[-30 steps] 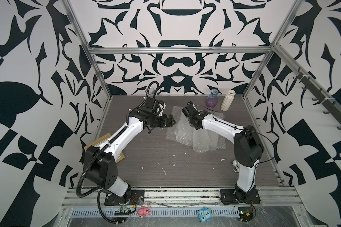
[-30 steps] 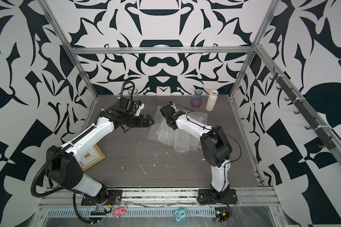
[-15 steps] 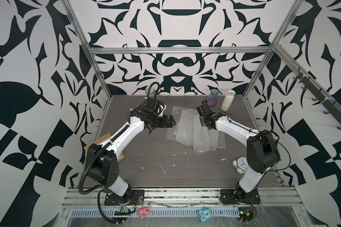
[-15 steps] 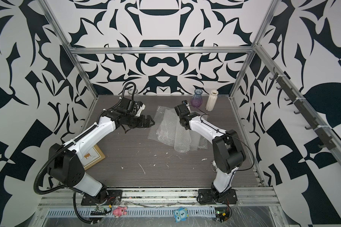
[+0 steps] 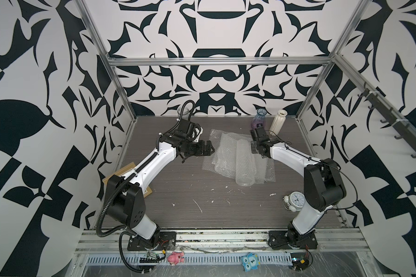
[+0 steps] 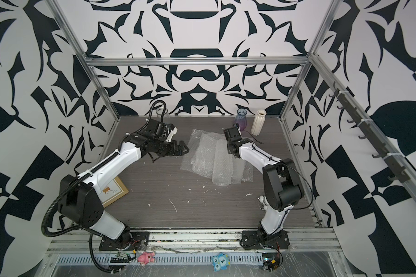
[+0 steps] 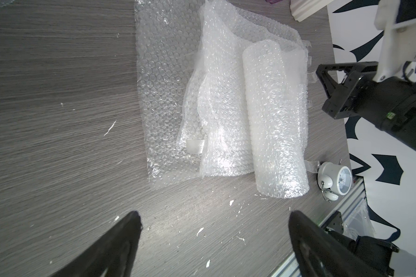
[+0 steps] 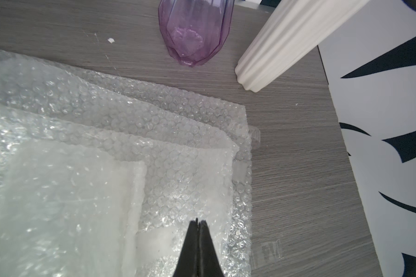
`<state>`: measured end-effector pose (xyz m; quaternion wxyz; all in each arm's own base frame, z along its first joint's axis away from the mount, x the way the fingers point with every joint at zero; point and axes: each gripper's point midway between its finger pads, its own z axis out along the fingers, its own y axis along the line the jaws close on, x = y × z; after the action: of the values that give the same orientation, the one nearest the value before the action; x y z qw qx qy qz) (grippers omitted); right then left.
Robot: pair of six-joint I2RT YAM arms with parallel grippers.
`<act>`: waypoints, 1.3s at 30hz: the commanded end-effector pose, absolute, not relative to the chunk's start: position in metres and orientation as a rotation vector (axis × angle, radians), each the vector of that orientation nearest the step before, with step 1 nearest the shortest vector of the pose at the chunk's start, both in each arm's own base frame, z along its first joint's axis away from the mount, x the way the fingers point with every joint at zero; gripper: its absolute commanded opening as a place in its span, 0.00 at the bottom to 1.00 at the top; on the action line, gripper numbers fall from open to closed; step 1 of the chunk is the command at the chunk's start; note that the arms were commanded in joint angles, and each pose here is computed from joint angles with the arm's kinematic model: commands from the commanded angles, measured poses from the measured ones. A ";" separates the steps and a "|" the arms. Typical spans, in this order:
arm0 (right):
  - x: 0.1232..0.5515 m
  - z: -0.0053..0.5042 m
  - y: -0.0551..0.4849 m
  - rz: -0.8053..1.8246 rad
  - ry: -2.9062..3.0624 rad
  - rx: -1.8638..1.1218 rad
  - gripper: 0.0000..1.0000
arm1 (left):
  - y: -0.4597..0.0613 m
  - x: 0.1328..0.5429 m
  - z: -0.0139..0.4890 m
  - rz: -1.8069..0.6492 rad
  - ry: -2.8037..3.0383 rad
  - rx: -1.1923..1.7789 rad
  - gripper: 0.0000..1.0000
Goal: Unwrap the vase from the bubble wrap
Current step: Unwrap the bubble wrap.
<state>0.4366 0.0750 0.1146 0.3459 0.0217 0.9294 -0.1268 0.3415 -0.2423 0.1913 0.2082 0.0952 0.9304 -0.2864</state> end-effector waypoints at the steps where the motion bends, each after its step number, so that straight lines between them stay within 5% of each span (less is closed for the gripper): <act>1: 0.444 0.121 0.073 -0.288 2.380 0.110 0.00 | -0.244 0.340 0.186 -0.827 2.608 0.256 0.99; 9: 0.443 0.120 0.060 -0.302 2.379 0.171 0.00 | -0.247 0.339 0.184 -0.851 2.615 0.261 0.99; 19: 0.430 0.150 0.054 -0.239 2.346 0.207 0.39 | -0.248 0.338 0.184 -0.860 2.617 0.261 0.99; 24: 0.411 0.187 0.070 -0.127 2.297 0.181 0.47 | -0.250 0.337 0.188 -0.880 2.607 0.271 0.99; 39: 0.292 0.190 0.136 -0.238 2.391 -0.144 0.45 | -0.252 0.335 0.191 -0.915 2.607 0.248 0.99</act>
<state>0.3168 0.1635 0.1918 0.3800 -0.0785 0.9203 -0.0506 0.3371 -0.2512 0.1915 0.1895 0.0931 0.9256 -0.3141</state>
